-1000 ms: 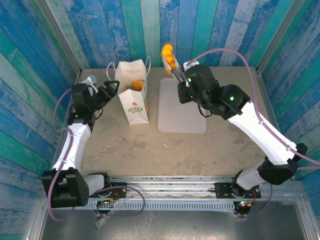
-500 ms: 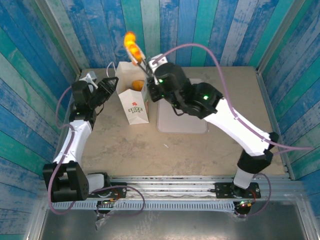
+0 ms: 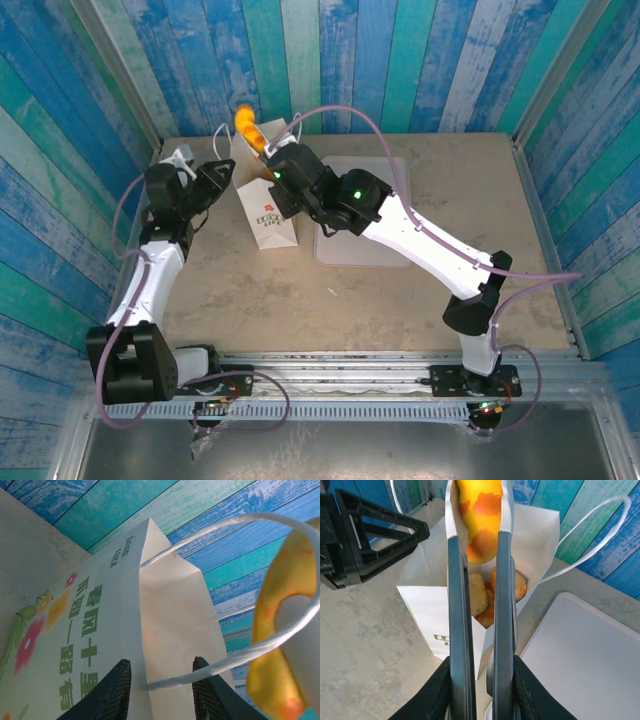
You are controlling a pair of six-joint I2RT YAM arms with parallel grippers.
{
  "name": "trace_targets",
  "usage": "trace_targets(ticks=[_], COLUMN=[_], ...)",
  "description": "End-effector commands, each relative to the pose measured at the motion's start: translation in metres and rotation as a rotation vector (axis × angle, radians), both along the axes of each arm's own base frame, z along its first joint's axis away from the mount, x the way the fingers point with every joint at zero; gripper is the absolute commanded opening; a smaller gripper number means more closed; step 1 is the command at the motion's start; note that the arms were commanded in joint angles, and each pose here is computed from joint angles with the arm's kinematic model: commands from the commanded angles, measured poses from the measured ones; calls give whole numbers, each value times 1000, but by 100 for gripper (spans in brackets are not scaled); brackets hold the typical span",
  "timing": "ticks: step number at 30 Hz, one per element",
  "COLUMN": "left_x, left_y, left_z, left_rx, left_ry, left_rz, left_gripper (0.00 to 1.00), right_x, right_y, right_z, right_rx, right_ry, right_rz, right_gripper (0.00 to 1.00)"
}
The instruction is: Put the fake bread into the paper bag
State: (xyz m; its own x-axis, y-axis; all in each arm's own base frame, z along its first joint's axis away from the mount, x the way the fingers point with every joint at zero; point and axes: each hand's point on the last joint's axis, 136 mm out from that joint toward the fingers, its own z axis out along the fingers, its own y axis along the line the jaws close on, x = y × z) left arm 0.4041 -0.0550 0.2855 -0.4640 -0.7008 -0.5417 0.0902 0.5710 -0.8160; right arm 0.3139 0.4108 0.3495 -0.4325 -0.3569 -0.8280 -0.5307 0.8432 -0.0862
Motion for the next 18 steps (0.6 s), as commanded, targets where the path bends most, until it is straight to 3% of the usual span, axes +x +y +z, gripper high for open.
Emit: trace_targets(ticks=[1,7,18], left_x=[3,1,0], left_y=[4,6,10], left_z=[-9,-10,-12], left_rx=[13,20,34], left_ry=[9,13,19], left_rz=[13,28,50], left_gripper=[33,24,20], right_x=[2,4,5], right_y=[1,-1,-3], right_z=[-4,-22,-35], right_rx=[-1,-40,-75], right_ry=[10,47,73], right_rz=[-27,-38,-43], right_gripper=[26,27,30])
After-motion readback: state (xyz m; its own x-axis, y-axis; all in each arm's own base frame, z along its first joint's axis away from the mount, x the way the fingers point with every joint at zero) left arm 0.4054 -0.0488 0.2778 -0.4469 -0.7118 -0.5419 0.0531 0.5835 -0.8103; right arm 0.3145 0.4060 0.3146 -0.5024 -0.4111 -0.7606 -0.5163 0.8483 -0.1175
